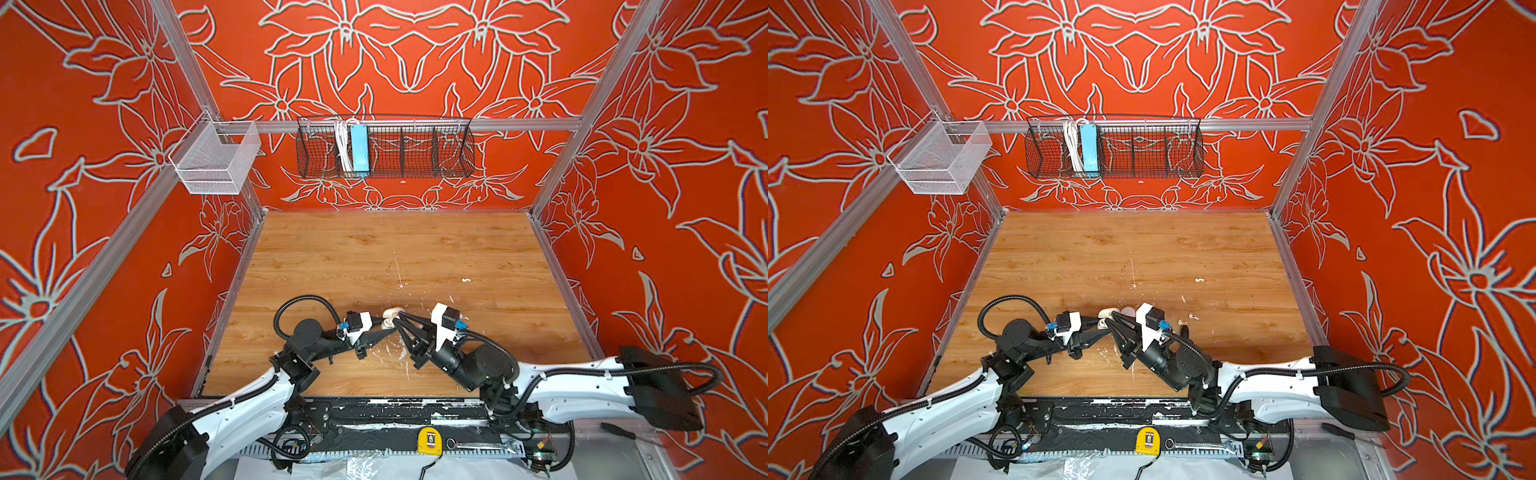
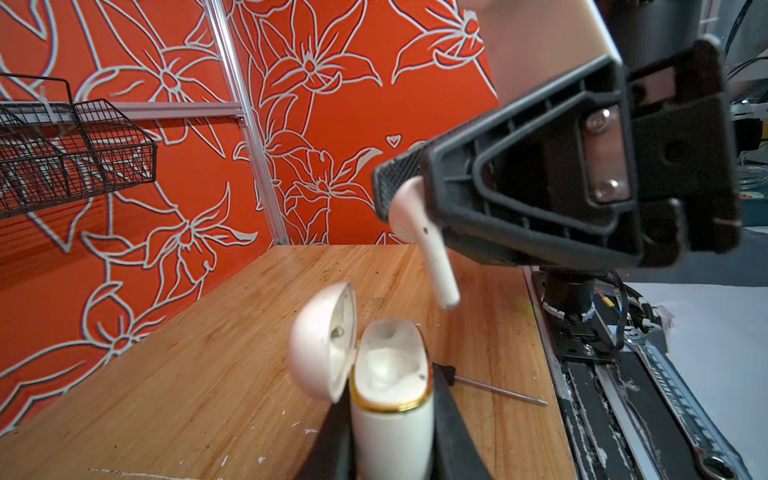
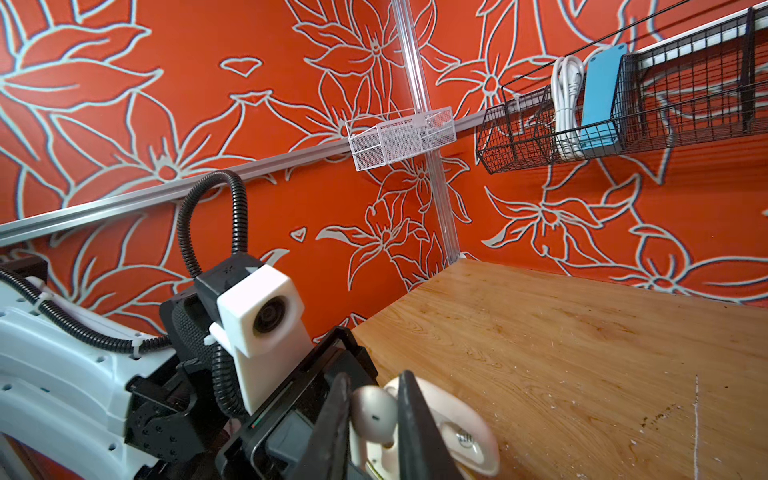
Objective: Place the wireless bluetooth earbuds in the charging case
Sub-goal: 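Lower the earbud stem-first into the open case held by the left gripper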
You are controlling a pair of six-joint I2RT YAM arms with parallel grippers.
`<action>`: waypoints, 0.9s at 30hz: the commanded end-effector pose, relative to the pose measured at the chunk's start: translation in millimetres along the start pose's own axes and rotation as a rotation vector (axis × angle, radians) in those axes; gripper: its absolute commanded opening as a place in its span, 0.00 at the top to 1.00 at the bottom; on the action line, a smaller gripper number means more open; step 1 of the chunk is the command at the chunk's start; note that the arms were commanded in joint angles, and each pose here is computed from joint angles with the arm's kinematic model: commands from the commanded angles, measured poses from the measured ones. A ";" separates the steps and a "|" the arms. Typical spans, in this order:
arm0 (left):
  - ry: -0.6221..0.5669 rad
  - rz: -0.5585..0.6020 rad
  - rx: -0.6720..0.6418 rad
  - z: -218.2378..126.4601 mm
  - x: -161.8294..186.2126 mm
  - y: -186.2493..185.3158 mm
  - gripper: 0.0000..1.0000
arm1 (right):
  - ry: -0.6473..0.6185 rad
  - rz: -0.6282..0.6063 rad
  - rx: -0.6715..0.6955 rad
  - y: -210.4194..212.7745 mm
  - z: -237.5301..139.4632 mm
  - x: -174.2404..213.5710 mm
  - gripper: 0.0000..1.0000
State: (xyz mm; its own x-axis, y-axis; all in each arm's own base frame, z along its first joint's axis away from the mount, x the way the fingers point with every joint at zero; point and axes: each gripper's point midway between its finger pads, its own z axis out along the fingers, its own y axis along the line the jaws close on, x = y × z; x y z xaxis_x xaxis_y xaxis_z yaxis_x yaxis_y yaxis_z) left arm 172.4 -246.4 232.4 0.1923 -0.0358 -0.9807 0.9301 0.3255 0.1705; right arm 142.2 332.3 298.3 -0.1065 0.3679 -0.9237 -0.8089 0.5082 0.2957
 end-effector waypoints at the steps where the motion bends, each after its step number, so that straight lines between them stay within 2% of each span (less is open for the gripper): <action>1: -0.044 0.051 0.024 -0.3 -14.1 -5.2 1.00 | -0.072 0.003 0.010 4.7 2.2 -20.1 0.91; 27: -0.044 0.050 0.002 -0.3 -15.1 -3.2 1.00 | -0.081 -0.005 0.084 -0.6 4.1 -9.8 0.93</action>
State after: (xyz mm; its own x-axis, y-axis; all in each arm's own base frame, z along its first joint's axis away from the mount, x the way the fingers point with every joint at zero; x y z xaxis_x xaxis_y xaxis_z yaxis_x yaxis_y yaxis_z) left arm 167.5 -247.0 237.5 0.2267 -0.0426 -0.9730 0.9265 0.3174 0.2020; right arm 143.3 334.9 291.8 -0.0780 0.3712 -0.9253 -0.7758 0.5603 0.2902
